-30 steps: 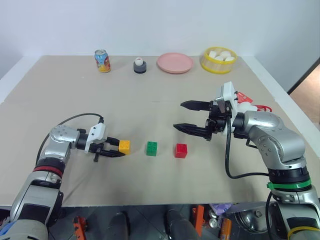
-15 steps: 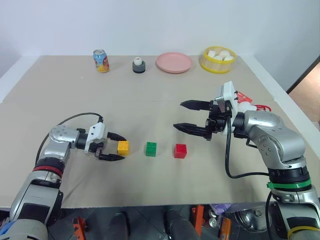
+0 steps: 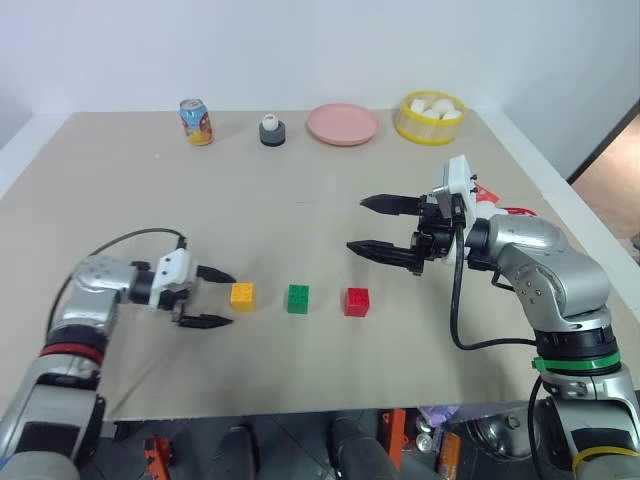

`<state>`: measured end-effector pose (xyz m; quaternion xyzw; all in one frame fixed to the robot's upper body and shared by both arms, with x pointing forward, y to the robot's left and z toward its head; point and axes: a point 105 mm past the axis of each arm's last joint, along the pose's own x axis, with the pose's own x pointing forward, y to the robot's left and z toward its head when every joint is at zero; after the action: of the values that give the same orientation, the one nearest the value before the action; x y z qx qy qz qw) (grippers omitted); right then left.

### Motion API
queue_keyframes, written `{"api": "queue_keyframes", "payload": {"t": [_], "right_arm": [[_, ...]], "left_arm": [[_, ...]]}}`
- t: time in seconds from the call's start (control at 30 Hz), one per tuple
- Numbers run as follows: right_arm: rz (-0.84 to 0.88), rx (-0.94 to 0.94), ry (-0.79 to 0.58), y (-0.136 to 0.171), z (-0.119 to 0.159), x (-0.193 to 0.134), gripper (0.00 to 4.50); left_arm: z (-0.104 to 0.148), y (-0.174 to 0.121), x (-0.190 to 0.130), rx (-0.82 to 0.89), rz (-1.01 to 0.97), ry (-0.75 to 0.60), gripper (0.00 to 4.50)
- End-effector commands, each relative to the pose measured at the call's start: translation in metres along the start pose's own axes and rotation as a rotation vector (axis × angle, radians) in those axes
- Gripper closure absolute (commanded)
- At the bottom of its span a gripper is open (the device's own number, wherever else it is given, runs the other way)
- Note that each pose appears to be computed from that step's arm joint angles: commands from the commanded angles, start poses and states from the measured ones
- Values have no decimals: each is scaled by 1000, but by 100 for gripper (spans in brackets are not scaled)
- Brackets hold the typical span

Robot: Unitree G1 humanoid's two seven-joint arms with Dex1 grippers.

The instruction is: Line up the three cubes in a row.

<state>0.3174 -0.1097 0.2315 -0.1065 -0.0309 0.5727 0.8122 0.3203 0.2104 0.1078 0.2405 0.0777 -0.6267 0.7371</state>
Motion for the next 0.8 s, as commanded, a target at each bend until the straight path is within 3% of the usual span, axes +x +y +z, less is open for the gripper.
{"api": "queue_keyframes", "payload": {"t": [0.03, 0.23, 0.4, 0.47, 0.6, 0.8], "right_arm": [[14, -62, -28, 0, 15, 0, 0], [5, -75, -17, -10, 17, -4, 0], [-106, -95, -9, -36, 18, -16, 0], [-247, -91, -21, -58, 18, -25, 0], [-517, -32, 3, -84, -5, -48, 0], [-792, 136, -10, -77, -57, -77, 0]], "left_arm": [[15, 13, -35, 13, 152, -14, 25], [37, 1, -68, -36, 283, -58, 25], [61, 24, -86, -123, 626, -200, 25], [70, 41, -97, -139, 878, -275, 25], [55, 49, -115, -333, 1324, -337, 25], [38, 21, -97, -519, 1480, -402, 25]]}}
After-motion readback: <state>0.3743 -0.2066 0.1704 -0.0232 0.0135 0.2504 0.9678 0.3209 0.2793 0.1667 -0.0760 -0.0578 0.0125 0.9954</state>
